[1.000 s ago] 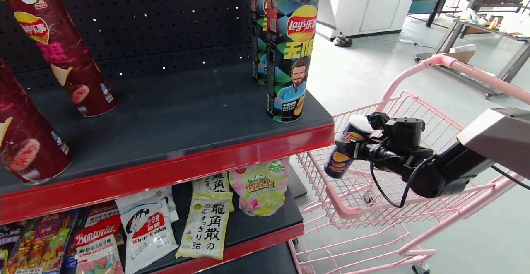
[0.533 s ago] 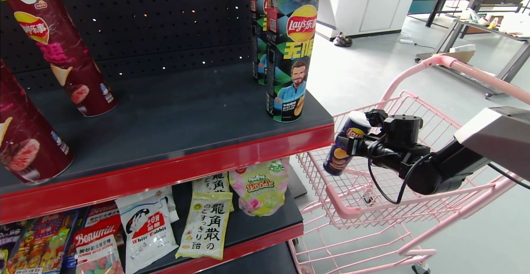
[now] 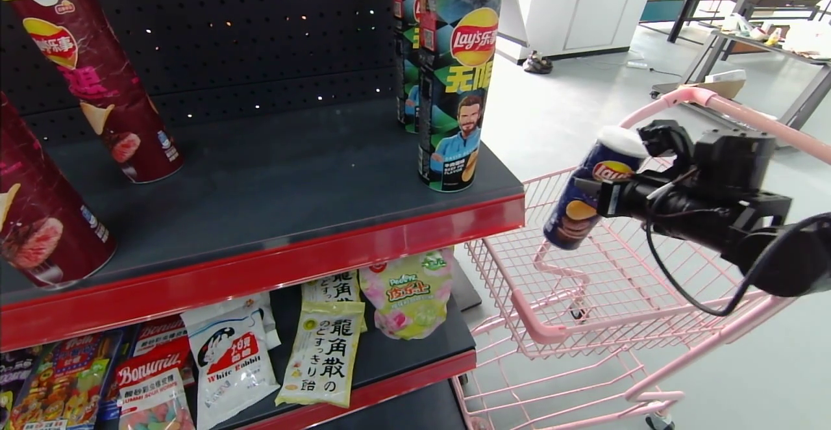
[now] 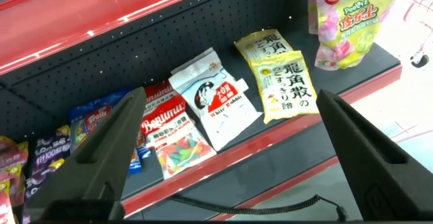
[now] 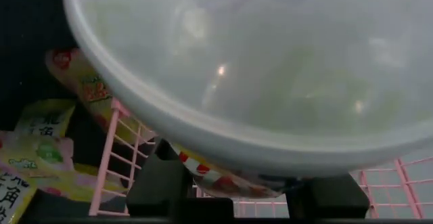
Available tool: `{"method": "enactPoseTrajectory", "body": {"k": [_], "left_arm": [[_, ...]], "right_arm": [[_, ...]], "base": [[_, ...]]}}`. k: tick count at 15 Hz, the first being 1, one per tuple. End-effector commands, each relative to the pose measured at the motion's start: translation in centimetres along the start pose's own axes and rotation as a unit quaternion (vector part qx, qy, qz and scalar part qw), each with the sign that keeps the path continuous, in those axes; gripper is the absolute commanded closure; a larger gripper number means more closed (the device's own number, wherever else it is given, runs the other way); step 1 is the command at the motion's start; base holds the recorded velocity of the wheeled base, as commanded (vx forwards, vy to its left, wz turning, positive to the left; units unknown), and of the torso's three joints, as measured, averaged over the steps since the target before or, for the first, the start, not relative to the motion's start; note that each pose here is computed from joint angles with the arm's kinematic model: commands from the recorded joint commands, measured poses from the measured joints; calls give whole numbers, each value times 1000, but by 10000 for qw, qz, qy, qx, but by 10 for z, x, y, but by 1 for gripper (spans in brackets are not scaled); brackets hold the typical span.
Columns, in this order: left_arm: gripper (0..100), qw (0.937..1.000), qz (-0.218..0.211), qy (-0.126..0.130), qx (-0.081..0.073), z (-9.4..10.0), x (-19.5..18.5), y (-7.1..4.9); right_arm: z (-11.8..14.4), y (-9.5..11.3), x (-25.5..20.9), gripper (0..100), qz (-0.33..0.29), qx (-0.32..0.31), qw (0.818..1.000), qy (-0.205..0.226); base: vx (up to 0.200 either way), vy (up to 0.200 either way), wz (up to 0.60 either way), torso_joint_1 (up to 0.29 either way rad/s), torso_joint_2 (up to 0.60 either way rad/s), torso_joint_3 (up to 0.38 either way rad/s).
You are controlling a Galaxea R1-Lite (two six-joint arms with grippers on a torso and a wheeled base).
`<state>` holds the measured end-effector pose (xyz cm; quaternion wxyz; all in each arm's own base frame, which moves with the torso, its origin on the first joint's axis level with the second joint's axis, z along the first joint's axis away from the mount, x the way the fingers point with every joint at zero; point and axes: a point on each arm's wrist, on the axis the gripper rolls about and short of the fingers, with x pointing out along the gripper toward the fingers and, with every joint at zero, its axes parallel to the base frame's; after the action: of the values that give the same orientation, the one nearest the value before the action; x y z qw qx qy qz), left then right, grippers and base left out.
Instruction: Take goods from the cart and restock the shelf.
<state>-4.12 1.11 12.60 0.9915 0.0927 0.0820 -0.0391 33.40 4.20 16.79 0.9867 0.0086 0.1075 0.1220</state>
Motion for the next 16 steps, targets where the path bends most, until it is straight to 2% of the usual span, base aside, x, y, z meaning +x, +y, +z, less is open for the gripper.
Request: {"method": "enactPoseTrajectory", "body": {"k": [1,4,5,7,8,11,13,16], "left_arm": [[0,10000,-1,-17,-5,0,0,0],[0,10000,-9,-11,-4,1,0,0],[0,10000,-63,-12,-2,0,0,0],[0,9999,-102,-10,-1,1,0,0],[0,10000,-72,-5,-2,1,0,0],[0,10000,-49,-56,-9,3,1,0],[0,9999,-52,-133,-18,7,2,0],[0,9999,-56,-111,-15,10,4,1]], "right_arm": [[65,10,-94,100,-60,-169,9977,-649],[69,18,-149,100,-123,-309,9971,-685],[60,24,-197,100,-486,-589,9963,-387],[43,30,-242,100,-526,-619,9967,-38],[32,32,-262,100,-564,-636,9964,-36],[13,34,-294,100,-880,-761,9930,-224],[4,32,-298,100,-1136,-905,9894,20],[-3,32,-300,100,-1215,-896,9885,66]], "base": [[0,0,0,0,0,0],[0,0,0,0,0,0],[0,0,0,0,0,0],[0,0,0,0,0,0],[0,0,0,0,0,0],[0,0,0,0,0,0],[0,0,0,0,0,0],[0,0,0,0,0,0]]}}
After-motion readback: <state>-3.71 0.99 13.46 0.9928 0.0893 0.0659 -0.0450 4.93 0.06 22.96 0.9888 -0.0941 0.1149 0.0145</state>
